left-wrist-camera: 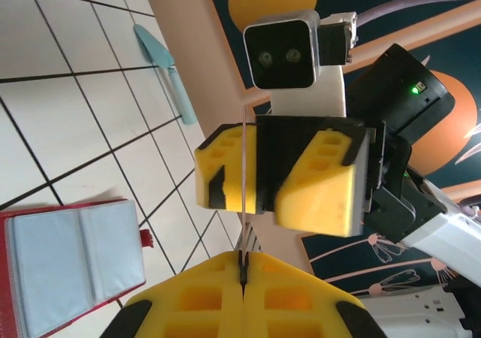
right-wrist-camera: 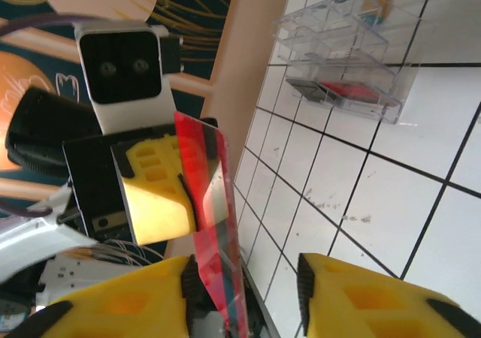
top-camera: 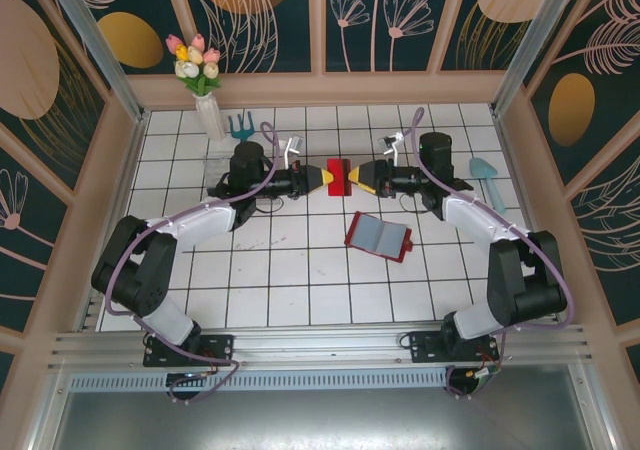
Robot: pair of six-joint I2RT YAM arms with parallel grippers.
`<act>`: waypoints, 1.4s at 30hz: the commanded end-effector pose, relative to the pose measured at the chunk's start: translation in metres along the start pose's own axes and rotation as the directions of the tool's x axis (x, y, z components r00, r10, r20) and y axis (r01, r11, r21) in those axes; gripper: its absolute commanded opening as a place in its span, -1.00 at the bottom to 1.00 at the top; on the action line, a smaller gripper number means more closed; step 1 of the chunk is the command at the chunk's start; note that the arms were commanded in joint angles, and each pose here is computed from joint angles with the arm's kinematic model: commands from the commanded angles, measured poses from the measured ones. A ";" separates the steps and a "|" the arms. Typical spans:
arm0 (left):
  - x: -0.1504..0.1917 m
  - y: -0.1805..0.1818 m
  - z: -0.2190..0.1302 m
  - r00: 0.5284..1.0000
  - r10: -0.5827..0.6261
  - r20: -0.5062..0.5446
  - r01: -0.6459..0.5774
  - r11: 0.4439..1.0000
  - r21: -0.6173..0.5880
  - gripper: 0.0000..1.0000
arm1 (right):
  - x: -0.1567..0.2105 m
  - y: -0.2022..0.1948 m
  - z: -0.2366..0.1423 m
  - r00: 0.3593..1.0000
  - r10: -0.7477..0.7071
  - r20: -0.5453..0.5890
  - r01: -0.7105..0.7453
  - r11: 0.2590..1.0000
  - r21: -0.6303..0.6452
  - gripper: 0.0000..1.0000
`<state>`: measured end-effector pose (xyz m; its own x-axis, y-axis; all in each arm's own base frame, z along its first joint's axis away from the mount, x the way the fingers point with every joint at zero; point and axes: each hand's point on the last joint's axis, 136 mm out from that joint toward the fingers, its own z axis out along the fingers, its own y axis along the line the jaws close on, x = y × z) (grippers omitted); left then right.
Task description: Take the credit cards out of the card holder
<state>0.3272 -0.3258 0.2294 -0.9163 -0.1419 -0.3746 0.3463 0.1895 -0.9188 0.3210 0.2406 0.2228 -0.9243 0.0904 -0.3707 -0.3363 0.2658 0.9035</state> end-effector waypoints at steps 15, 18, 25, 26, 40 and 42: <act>-0.043 0.079 -0.124 0.785 -0.174 0.595 0.484 0.772 -0.413 -1.00 | -0.040 -0.031 -0.031 0.961 -0.155 0.228 0.061 0.926 0.372 0.98; -0.041 0.088 -0.150 0.650 -0.216 0.729 0.639 0.675 -0.369 -1.00 | -0.044 -0.031 -0.038 0.948 -0.187 0.259 0.065 0.907 0.416 0.98; -0.027 0.092 -0.187 0.347 -0.224 0.911 0.880 0.415 -0.234 -1.00 | -0.052 -0.029 -0.054 0.916 -0.242 0.320 0.063 0.874 0.481 0.98; -0.023 0.094 -0.189 0.311 -0.217 0.925 0.904 0.367 -0.218 -1.00 | -0.052 -0.028 -0.055 0.913 -0.246 0.324 0.064 0.873 0.484 0.98; 0.004 0.127 -0.153 0.031 -0.179 0.983 0.999 0.041 -0.024 -1.00 | -0.045 -0.013 -0.063 0.890 -0.282 0.358 0.085 0.875 0.477 0.98; 0.005 0.136 -0.148 0.013 -0.172 0.985 1.000 0.016 -0.011 -1.00 | -0.044 -0.012 -0.061 0.890 -0.288 0.354 0.094 0.875 0.475 0.98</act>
<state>0.3423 -0.1636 0.1271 -0.0215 -0.9995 0.0246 -0.9017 0.0088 -0.4323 0.3579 0.1716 0.2327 -0.6895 0.3450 -0.6368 -0.2624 0.7006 0.6636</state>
